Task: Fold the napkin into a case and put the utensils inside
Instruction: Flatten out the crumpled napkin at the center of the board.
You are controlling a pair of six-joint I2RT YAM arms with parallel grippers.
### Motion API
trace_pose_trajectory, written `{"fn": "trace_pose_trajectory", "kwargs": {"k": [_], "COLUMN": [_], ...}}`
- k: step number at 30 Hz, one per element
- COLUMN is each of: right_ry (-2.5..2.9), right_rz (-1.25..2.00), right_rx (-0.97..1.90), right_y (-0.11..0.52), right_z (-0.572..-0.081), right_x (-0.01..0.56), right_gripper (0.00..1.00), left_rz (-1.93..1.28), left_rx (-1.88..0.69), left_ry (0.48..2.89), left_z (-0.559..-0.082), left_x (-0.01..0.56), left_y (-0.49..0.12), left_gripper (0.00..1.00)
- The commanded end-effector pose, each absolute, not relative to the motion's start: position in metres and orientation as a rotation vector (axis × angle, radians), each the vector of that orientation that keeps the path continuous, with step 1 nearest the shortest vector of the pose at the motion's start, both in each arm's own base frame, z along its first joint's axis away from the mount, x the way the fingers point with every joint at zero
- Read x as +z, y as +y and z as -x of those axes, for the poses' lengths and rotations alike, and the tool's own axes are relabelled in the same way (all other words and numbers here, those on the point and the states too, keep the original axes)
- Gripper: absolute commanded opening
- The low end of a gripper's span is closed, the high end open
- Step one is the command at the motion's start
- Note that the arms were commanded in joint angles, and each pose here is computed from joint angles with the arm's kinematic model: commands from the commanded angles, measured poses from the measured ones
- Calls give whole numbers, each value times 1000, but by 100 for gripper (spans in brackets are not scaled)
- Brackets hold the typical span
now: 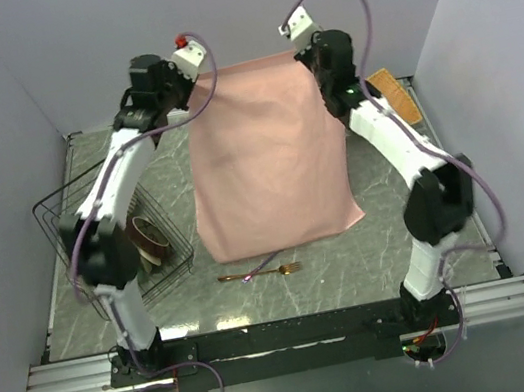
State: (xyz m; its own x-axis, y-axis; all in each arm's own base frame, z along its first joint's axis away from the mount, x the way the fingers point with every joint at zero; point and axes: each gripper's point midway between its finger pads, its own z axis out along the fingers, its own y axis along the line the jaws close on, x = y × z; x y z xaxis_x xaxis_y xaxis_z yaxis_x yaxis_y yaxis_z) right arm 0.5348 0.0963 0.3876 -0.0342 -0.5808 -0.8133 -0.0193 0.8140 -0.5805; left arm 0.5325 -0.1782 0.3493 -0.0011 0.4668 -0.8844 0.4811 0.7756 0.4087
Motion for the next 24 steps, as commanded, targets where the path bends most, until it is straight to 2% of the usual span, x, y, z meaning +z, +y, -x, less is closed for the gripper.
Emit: {"fn": "trace_pose_trajectory", "kwargs": {"k": [1, 2, 3, 4, 5, 6, 7, 9, 10, 11, 12, 13, 14, 15, 16, 17, 19, 24], "right_ry": [1491, 1506, 1565, 1529, 1582, 1523, 1544, 1552, 1558, 1535, 1583, 1592, 1591, 1645, 1714, 1731, 1895, 2158], "right_rz": [482, 474, 497, 460, 461, 404, 413, 399, 408, 398, 439, 452, 439, 466, 522, 512, 620, 842], "right_rx": [-508, -525, -547, -558, -594, -594, -596, -605, -598, -582, -574, -557, -520, -493, -438, -381, -295, -20], "right_y": [99, 98, 102, 103, 101, 101, 102, 101, 100, 97, 98, 98, 96, 95, 100, 100, 103, 122], "right_z": [-595, -608, -632, -643, -662, -668, -672, -675, -673, -661, -657, -650, -636, -628, -616, -600, -570, -498], "right_x": [377, 365, 321, 341, 305, 338, 333, 333, 334, 355, 332, 333, 350, 334, 319, 330, 291, 232], "right_gripper": [0, 0, 7, 17, 27, 50, 61, 78, 81, 83, 85, 86, 89, 100, 100, 100, 100, 100], "left_rz": [-668, -662, -640, -601, -572, -548, -517, -498, -500, -497, -496, -508, -507, -525, -606, -634, -701, -880], "left_rx": [65, 60, 68, 78, 72, 72, 83, 83, 85, 92, 93, 92, 70, 45, -44, -82, -171, -501], "left_ry": [1658, 1722, 1722, 1694, 1718, 1687, 1649, 1629, 1620, 1604, 1606, 1661, 1653, 1687, 1770, 1780, 1874, 2107], "left_z": [-595, -616, -628, -640, -654, -664, -670, -676, -675, -669, -665, -658, -646, -637, -618, -600, -571, -468], "left_x": [335, 295, 289, 297, 275, 279, 293, 296, 301, 314, 318, 299, 317, 313, 288, 299, 275, 229], "left_y": [-161, -162, -158, -155, -154, -151, -149, -150, -149, -147, -144, -141, -139, -137, -146, -146, -149, -163], "left_gripper": [4, 7, 10, 19, 43, 56, 78, 90, 95, 97, 98, 98, 98, 98, 98, 97, 96, 85]}}
